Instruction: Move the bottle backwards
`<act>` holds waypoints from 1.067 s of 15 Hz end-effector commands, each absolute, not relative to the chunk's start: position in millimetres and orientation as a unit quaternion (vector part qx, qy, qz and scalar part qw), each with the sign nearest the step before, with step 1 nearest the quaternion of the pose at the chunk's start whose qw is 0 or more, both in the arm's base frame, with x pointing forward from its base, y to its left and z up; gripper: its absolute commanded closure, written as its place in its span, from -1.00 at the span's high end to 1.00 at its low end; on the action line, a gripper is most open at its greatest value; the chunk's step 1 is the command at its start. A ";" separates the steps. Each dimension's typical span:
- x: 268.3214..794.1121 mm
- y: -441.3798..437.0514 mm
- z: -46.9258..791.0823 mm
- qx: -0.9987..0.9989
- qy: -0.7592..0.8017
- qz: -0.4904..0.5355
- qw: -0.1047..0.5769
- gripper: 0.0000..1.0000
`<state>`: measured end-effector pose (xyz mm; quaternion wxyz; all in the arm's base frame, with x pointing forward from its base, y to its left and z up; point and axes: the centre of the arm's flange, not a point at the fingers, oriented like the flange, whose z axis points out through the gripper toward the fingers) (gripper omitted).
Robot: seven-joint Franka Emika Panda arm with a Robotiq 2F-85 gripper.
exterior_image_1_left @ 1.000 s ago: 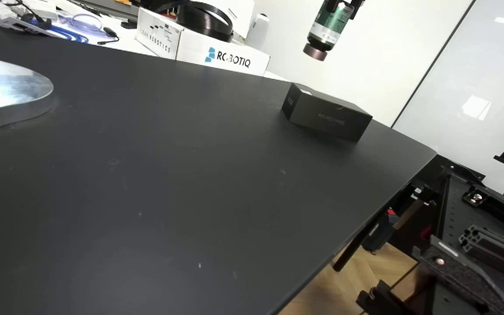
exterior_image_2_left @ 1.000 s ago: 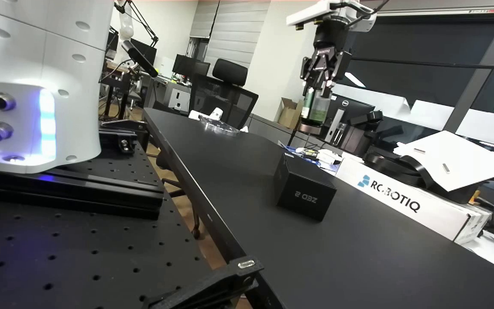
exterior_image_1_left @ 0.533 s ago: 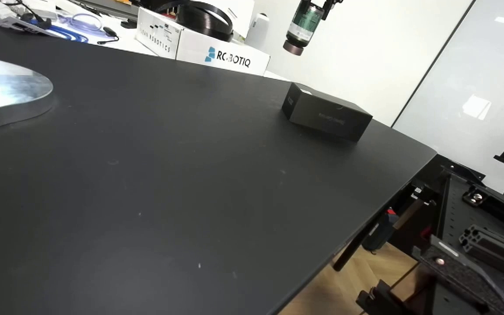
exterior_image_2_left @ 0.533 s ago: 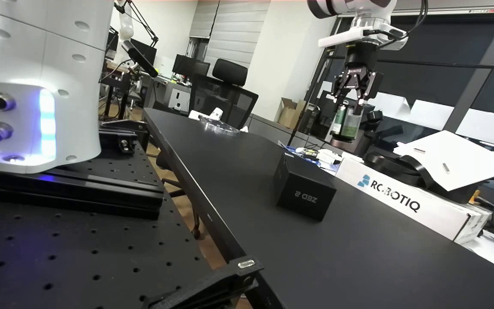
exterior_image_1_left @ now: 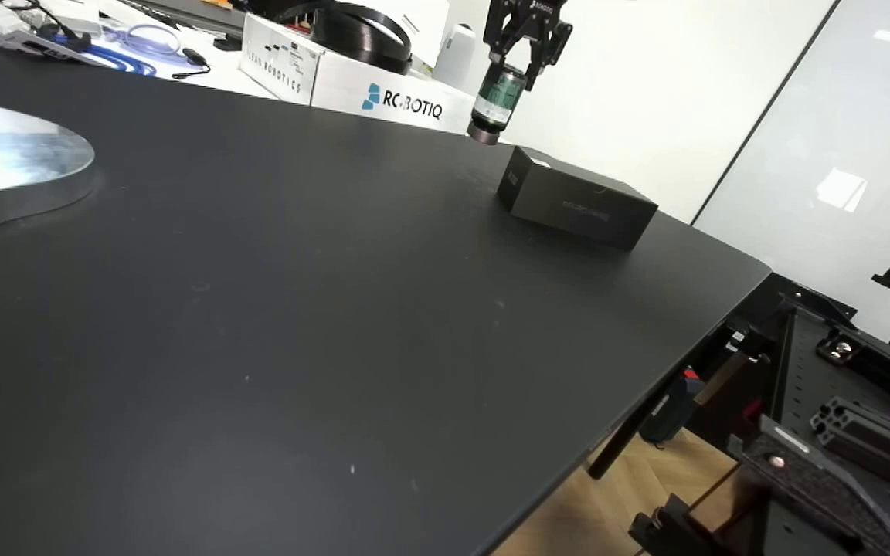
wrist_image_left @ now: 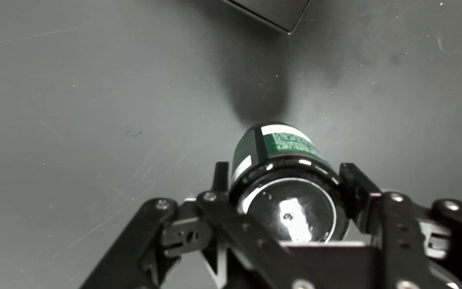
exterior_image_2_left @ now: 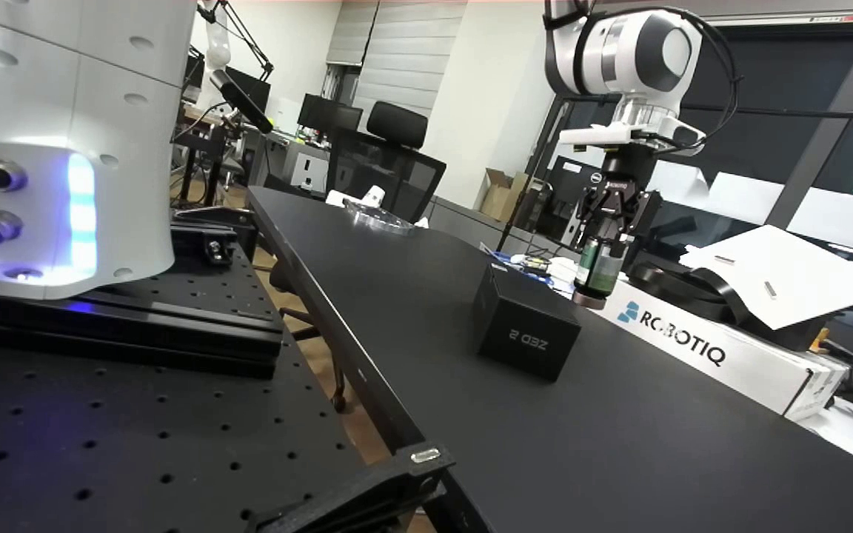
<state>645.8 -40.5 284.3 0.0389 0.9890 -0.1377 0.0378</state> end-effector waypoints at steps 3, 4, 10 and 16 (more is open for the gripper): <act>667.0 -32.7 258.9 0.989 -0.140 0.032 0.018 -0.13; 667.4 -32.2 256.1 0.989 -0.140 0.031 0.016 -0.13; 668.9 -33.7 245.3 0.990 -0.141 0.026 0.013 -0.13; 665.9 -26.4 277.8 0.990 -0.141 0.020 0.001 0.93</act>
